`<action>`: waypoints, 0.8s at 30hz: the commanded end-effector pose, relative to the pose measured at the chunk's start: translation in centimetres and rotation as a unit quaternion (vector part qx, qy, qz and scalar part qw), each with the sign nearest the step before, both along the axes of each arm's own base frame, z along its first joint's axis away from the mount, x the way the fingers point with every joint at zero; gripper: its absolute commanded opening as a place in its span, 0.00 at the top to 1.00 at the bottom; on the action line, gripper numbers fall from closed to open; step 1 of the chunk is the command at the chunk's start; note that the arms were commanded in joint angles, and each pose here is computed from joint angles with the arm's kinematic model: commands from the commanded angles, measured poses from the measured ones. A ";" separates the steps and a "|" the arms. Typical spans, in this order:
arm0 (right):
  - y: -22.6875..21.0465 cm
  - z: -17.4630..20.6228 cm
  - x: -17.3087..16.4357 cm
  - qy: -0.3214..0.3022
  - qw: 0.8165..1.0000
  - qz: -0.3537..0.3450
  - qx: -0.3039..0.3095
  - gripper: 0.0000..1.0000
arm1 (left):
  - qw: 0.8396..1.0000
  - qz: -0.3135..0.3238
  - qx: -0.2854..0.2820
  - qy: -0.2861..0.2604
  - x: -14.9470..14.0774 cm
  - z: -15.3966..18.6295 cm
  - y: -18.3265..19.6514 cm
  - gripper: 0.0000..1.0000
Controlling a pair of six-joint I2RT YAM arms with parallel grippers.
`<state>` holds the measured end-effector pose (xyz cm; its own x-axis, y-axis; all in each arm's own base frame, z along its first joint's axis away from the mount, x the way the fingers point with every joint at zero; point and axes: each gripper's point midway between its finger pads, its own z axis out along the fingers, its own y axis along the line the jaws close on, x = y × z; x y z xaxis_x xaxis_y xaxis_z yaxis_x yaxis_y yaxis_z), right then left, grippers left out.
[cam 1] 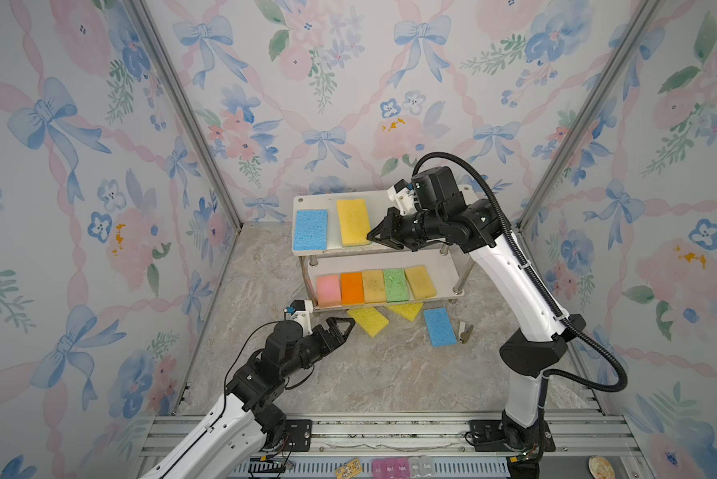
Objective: Arrange cleaning sponges on a shelf
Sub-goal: Place the cleaning sponge at the shelf.
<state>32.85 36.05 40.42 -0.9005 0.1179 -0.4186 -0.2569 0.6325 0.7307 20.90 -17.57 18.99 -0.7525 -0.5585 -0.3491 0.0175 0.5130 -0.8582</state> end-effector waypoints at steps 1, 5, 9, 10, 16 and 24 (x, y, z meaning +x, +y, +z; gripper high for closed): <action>0.9 0.5 0.4 -0.001 1.000 0.002 0.020 0.99 | 1.000 -0.006 0.010 0.004 -0.3 -0.4 0.2 0.02; 1.5 0.2 0.3 0.002 1.000 0.006 0.021 0.94 | 1.000 -0.005 0.013 0.008 -0.1 -0.8 0.4 0.02; 1.7 0.1 0.5 0.001 1.000 0.005 0.023 0.81 | 1.000 -0.008 0.015 0.012 0.0 -1.0 0.4 0.02; 1.8 0.1 0.5 0.001 1.000 0.006 0.024 0.79 | 1.000 -0.008 0.015 0.013 0.0 -1.0 0.5 0.02; 1.9 0.3 0.7 -0.007 1.000 0.010 0.026 0.68 | 1.000 -0.007 0.014 0.015 0.2 -1.2 0.7 0.02; 2.2 0.0 2.0 0.000 0.999 0.012 0.039 0.61 | 1.000 -0.009 0.008 0.014 0.4 -0.9 1.0 0.02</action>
